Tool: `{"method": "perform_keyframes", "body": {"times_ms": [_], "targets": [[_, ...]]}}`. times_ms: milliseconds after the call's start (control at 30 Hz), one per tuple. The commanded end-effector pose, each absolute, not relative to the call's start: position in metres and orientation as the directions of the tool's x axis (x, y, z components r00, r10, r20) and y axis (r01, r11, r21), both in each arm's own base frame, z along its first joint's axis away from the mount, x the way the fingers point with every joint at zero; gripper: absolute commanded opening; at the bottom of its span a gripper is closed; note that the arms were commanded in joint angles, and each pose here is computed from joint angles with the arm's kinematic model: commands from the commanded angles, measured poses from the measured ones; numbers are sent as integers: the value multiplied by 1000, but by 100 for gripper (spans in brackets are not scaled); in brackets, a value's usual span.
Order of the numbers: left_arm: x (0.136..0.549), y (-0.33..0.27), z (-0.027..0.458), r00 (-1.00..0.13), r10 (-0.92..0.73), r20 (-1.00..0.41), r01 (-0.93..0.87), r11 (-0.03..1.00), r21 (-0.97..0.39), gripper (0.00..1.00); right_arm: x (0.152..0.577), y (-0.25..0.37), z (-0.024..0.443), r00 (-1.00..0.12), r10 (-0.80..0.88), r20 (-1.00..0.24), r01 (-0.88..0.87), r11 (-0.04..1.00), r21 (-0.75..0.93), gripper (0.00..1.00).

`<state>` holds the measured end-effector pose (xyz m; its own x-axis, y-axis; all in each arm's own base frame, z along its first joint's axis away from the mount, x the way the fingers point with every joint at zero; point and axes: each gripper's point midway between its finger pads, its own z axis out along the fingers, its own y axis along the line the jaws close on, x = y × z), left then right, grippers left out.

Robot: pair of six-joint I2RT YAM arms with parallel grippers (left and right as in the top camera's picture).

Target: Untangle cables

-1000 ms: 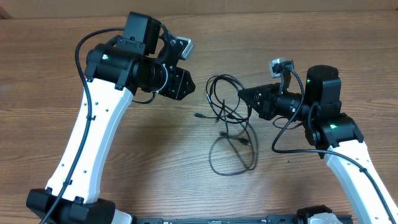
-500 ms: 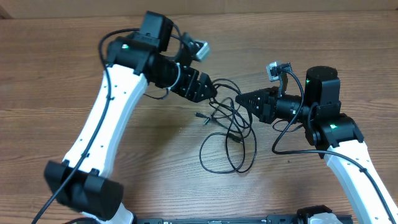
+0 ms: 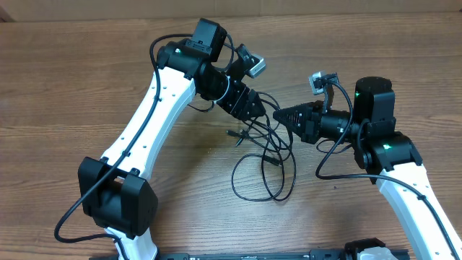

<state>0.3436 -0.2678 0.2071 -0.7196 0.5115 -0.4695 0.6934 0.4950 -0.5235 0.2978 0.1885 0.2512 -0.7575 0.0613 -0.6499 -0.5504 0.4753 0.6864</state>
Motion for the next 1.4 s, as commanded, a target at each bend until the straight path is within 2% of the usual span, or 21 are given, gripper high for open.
{"method": "perform_keyframes", "body": {"times_ms": [0,33,67,167,300,433,500,567,633,767,833,933,1067,1367], "targets": [[345,-268,205,-699,528,-482,715,490,-499,29,296,190,254,-752,55,-657,-564,461,685,4],[345,-266,204,-702,530,-476,712,499,-495,14,296,190,254,-752,55,-657,-564,462,684,4],[345,-264,204,-705,531,-470,709,504,-494,4,296,190,254,-751,55,-658,-565,462,684,4],[345,-254,205,-726,521,-448,687,531,-496,4,303,185,249,-748,70,-660,-541,510,668,4],[352,-229,227,-751,479,-455,659,593,-463,4,324,158,221,-757,121,-643,-395,699,597,5],[359,-215,290,-723,380,-577,671,584,-456,4,337,107,185,-767,186,-615,-133,891,435,6],[356,-213,332,-672,325,-666,711,536,-456,4,336,82,171,-768,250,-589,20,930,367,11],[349,-213,372,-611,273,-743,753,491,-439,4,333,72,165,-773,263,-577,75,941,329,22],[341,-215,404,-556,229,-799,785,461,-414,4,330,75,164,-783,260,-564,66,938,341,33],[322,-222,455,-461,149,-875,848,364,-385,4,323,107,172,-816,187,-547,-97,889,447,42],[311,-228,476,-416,117,-902,882,296,-368,4,316,130,183,-819,122,-560,-229,826,515,45],[305,-234,494,-401,77,-913,895,246,-373,4,303,160,204,-801,37,-598,-410,694,592,57],[302,-241,500,-385,69,-920,905,222,-362,4,292,177,221,-781,4,-624,-507,579,638,71],[297,-251,512,-365,49,-930,918,184,-351,4,305,173,226,-740,18,-672,-524,611,594,79]]}}
